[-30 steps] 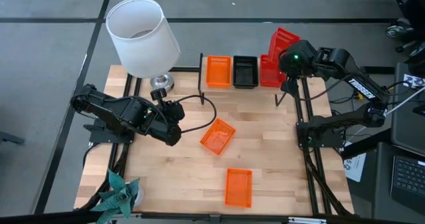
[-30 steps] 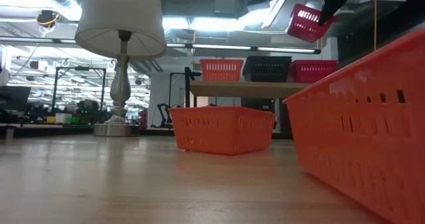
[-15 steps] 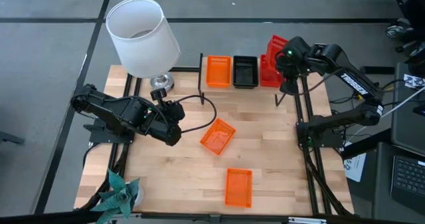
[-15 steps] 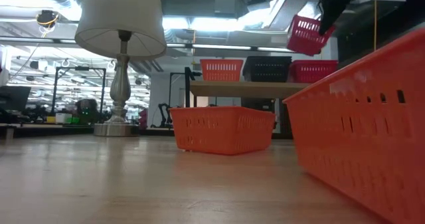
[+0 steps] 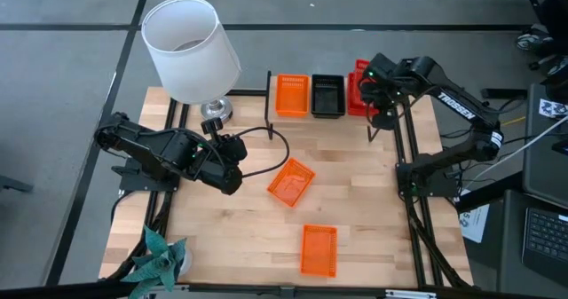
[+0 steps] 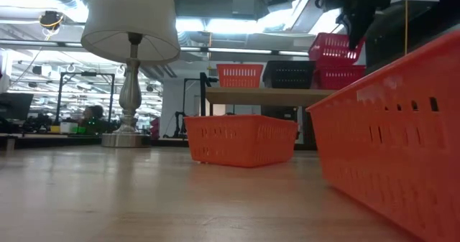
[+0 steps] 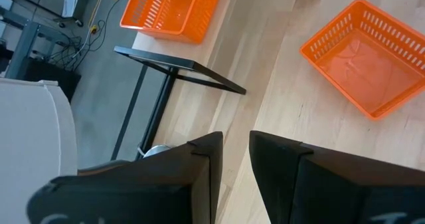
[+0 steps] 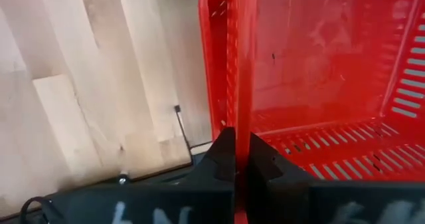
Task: Stack baskets on shelf by color
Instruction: Stack the red bin on the red bin on the shelf
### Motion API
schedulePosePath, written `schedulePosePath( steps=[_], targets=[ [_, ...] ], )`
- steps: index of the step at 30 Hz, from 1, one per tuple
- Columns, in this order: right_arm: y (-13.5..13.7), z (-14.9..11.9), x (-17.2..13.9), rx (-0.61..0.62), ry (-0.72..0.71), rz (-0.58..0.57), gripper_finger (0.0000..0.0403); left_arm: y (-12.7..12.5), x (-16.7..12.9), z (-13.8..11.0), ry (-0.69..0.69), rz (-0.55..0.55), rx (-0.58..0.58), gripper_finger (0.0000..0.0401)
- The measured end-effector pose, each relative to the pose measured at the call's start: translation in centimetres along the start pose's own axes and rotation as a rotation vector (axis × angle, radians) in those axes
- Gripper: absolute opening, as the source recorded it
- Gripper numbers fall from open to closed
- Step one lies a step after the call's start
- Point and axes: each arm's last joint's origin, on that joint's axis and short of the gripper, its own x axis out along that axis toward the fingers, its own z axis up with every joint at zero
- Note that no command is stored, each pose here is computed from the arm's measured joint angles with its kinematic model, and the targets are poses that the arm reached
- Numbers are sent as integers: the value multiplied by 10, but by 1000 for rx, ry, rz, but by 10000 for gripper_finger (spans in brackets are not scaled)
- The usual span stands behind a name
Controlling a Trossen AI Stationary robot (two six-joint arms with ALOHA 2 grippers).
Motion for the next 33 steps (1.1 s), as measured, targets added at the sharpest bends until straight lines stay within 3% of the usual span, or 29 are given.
schedulePosePath(
  steps=[14,33],
  targets=[
    [-2,10,15,-6,72,33,2,0,0,0,-2,-1,-4,69],
    [-2,9,16,1,85,39,96,0,0,0,-2,-1,-4,69]
  ],
)
